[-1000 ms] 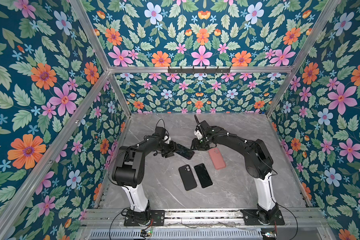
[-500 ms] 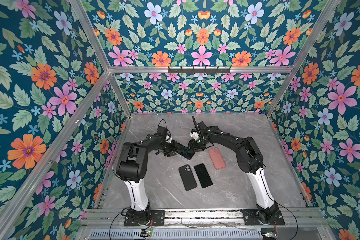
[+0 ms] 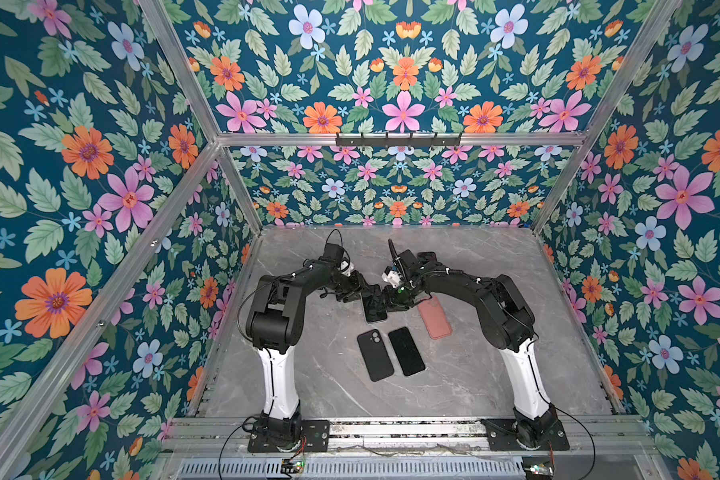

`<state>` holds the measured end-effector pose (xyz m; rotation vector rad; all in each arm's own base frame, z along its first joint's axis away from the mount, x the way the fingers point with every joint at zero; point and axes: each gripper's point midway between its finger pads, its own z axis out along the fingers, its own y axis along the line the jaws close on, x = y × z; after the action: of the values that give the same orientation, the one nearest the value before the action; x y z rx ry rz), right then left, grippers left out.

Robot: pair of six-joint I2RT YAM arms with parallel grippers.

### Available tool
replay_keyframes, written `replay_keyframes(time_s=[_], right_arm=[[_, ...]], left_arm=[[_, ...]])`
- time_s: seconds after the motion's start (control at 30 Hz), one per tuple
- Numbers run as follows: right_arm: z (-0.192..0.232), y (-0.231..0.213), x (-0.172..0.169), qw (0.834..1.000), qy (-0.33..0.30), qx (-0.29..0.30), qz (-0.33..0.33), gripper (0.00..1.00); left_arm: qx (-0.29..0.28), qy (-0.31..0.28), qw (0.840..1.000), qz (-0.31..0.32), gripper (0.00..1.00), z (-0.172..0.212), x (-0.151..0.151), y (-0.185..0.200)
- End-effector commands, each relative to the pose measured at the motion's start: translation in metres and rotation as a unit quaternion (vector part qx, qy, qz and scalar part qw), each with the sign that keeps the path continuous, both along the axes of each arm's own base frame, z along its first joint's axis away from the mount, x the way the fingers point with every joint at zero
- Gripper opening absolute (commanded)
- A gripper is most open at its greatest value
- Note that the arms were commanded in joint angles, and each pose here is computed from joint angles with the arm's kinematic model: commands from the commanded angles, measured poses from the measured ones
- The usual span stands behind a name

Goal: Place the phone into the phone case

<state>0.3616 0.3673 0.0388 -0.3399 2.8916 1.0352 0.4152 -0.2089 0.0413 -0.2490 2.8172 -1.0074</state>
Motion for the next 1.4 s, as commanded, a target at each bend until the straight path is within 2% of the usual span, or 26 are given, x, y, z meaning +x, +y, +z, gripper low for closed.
replay_keyframes(time_s=[0.0, 0.13, 0.3, 0.5, 0.63, 0.9, 1.03, 1.37], right_arm=[[0.004, 0.000, 0.004, 1.000, -0.002, -0.001, -0.023, 0.44], [0.002, -0.007, 0.005, 0.999, 0.000, -0.021, -0.045, 0.44], [0.005, -0.030, 0.009, 0.992, -0.006, -0.075, -0.104, 0.46], [0.004, -0.031, 0.001, 0.989, 0.015, -0.059, -0.134, 0.46], [0.004, -0.032, -0.001, 0.988, 0.014, -0.059, -0.140, 0.46], [0.002, -0.018, -0.008, 0.991, 0.024, -0.044, -0.128, 0.47], [-0.001, -0.010, -0.009, 0.991, 0.030, -0.040, -0.122, 0.47], [-0.002, -0.001, -0.013, 0.992, 0.033, -0.039, -0.112, 0.47]], left_arm=[[0.010, -0.004, 1.000, -0.006, 0.53, 0.002, 0.003, 0.002], [0.022, 0.007, 1.000, -0.006, 0.51, 0.003, -0.007, 0.007], [0.033, 0.059, 0.998, -0.015, 0.45, 0.004, -0.055, 0.015], [0.044, 0.070, 0.997, -0.012, 0.40, 0.015, -0.085, 0.007], [0.047, 0.075, 0.996, -0.016, 0.33, 0.014, -0.092, -0.002], [0.070, 0.093, 0.993, -0.025, 0.28, 0.004, -0.105, -0.001], [0.068, 0.092, 0.993, -0.025, 0.26, 0.003, -0.105, -0.004], [0.076, 0.096, 0.992, -0.039, 0.14, -0.005, -0.108, -0.006]])
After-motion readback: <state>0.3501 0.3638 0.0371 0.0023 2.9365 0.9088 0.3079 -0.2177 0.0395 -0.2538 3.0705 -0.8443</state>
